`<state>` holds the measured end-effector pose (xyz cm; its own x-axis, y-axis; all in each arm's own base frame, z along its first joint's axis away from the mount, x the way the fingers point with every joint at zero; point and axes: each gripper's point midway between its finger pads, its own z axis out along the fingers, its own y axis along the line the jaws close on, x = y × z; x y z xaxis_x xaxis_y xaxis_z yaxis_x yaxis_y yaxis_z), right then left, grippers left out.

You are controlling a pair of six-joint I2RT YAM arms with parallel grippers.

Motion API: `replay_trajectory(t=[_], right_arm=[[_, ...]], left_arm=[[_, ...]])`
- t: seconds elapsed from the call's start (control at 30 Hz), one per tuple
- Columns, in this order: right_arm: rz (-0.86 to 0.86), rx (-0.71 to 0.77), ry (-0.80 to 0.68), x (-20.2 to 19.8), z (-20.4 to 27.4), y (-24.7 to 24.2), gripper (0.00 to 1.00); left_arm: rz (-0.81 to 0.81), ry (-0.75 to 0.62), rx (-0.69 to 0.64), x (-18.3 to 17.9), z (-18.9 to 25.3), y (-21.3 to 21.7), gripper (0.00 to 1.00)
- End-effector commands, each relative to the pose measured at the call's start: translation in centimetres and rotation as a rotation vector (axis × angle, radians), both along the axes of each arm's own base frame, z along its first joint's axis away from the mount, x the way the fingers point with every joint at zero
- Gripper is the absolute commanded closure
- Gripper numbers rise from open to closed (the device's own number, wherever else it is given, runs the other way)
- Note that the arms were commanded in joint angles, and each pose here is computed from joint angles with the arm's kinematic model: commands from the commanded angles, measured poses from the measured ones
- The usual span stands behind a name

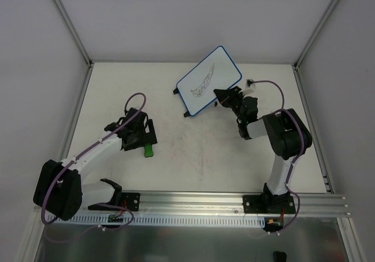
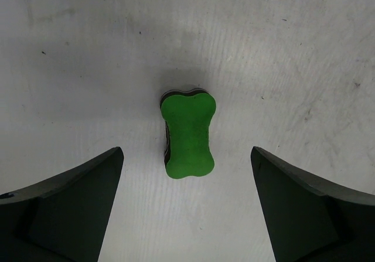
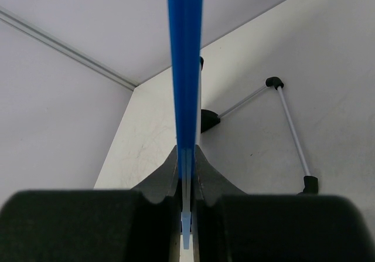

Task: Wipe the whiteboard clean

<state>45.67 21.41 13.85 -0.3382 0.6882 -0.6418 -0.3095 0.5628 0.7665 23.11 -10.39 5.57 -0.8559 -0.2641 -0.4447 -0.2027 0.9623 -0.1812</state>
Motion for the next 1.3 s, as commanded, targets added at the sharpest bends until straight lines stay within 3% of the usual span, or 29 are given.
replay_trajectory(t=[0.0, 0.23, 0.6, 0.7, 1.27], right_arm=[[-0.022, 0.023, -0.201, 0.5, 4.2, -0.2, 1.0], [-0.012, 0.029, -0.199, 0.5, 4.3, 0.0, 1.0], [0.004, 0.033, -0.202, 0.5, 4.4, 0.3, 1.0], [0.008, 0.035, -0.201, 0.5, 4.4, 0.4, 1.0], [0.011, 0.039, -0.197, 0.5, 4.3, 0.3, 1.0]], left_arm=[[-0.058, 0.014, 0.024, 0.0, 0.5, -0.7, 0.09], [-0.058, 0.098, 0.116, -0.6, -1.6, 0.0, 0.28], [-0.044, 0.109, 0.146, -0.4, -1.9, 0.3, 0.39], [-0.046, 0.102, 0.147, -0.2, -1.7, 0.3, 0.47], [-0.12, 0.113, 0.201, 0.9, -2.1, -1.1, 0.45]])
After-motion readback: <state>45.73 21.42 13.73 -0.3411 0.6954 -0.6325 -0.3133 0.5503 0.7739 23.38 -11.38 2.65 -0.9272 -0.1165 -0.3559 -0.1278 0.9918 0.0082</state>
